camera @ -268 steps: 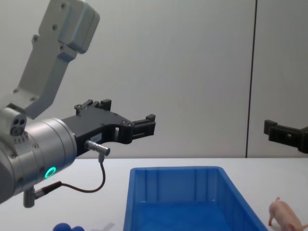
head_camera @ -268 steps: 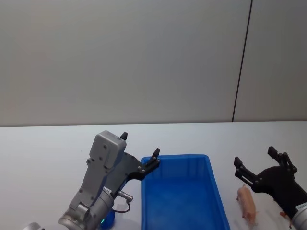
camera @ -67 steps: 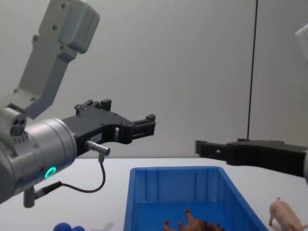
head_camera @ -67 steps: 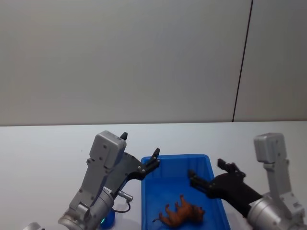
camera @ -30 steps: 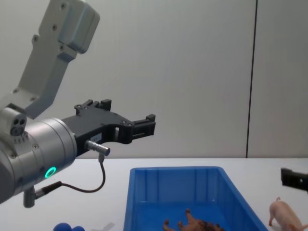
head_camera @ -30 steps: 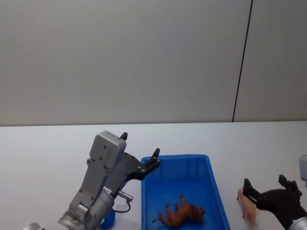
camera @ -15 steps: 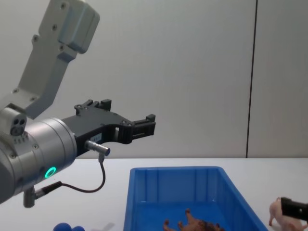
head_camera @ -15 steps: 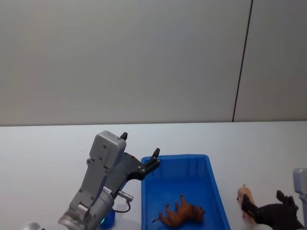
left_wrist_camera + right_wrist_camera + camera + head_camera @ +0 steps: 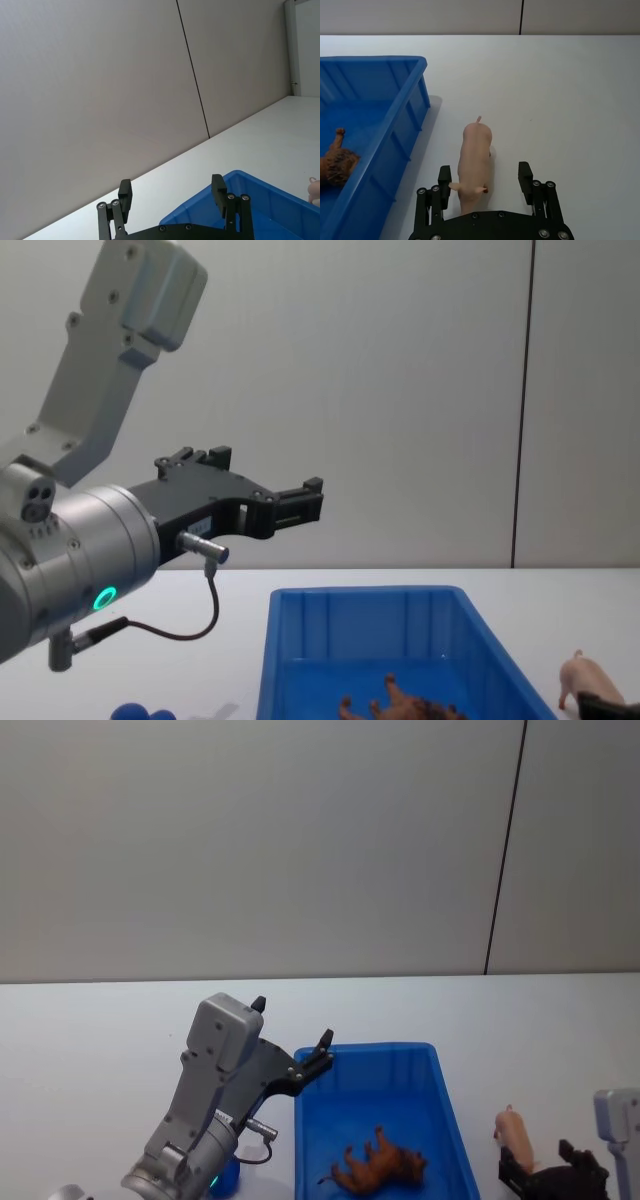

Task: Pick up the two dolls from the table and place them into the box.

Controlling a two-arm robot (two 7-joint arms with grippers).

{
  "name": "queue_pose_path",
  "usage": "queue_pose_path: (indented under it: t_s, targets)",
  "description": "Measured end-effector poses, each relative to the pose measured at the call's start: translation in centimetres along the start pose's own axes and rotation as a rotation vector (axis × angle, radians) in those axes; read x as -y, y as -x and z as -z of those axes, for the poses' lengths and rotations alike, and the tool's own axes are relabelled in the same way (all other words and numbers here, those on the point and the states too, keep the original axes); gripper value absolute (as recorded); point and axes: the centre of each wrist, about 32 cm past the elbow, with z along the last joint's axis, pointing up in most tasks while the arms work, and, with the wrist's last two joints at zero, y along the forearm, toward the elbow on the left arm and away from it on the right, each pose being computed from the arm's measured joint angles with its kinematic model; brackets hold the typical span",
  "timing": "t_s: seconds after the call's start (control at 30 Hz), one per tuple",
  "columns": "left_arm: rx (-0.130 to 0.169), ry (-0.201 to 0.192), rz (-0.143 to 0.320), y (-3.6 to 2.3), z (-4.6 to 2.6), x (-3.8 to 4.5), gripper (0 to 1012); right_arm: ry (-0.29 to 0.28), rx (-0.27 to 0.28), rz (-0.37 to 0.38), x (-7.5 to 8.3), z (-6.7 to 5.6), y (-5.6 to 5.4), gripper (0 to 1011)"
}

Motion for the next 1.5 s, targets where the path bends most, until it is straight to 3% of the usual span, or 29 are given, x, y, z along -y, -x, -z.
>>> queue_pose_path:
  t_s: [0.33, 0.47, 0.6, 1.1, 1.5]
  targets:
    - [0.000, 0.000, 0.000, 0.00, 0.00, 0.00, 1001, 0.013, 0.003, -0.024, -0.2, 0.6, 0.1, 595]
    - [0.000, 0.000, 0.000, 0.00, 0.00, 0.00, 1001, 0.009, 0.007, -0.031, -0.3, 0.6, 0.1, 430]
    - [0.000, 0.000, 0.000, 0.00, 0.00, 0.00, 1001, -0.001, 0.013, -0.037, -0.2, 0.7, 0.2, 347]
    - [0.000, 0.000, 0.000, 0.00, 0.00, 0.00, 1001, -0.129, 0.054, -0.087, 0.4, -0.9, 0.5, 321]
    - [0.000, 0.000, 0.000, 0.00, 0.00, 0.00, 1001, -0.255, 0.064, -0.228, 0.6, -3.0, 0.9, 321]
